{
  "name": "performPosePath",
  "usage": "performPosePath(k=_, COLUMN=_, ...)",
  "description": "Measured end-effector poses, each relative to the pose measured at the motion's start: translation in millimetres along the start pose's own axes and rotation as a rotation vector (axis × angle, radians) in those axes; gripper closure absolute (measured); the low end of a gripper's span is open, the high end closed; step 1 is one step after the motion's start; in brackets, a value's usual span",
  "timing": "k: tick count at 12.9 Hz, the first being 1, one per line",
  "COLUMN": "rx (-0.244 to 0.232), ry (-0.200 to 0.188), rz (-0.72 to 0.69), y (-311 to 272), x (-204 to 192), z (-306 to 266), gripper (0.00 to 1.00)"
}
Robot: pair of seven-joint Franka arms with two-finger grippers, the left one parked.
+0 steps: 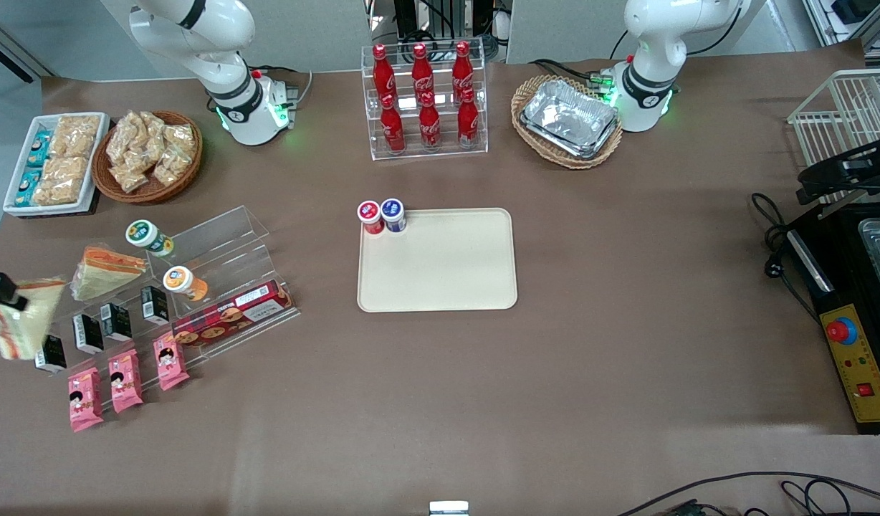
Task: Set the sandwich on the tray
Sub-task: 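Lift the sandwich and carry it with the right gripper to the cream tray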
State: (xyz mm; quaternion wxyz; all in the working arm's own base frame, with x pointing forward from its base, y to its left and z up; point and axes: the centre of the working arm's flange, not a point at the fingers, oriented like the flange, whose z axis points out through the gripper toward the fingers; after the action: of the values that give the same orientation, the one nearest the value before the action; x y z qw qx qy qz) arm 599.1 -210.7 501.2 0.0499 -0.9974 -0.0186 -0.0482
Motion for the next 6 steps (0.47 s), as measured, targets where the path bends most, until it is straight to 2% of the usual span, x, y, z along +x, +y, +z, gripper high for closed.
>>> performPosePath(k=3, rx=0.039, ry=-0.051, rz=-0.205, y=-106, x=30, z=0, gripper=0.76)
performPosePath(k=6, rx=0.076, ry=-0.100, rz=-0.433, y=-217, x=44, z=9, gripper=0.76)
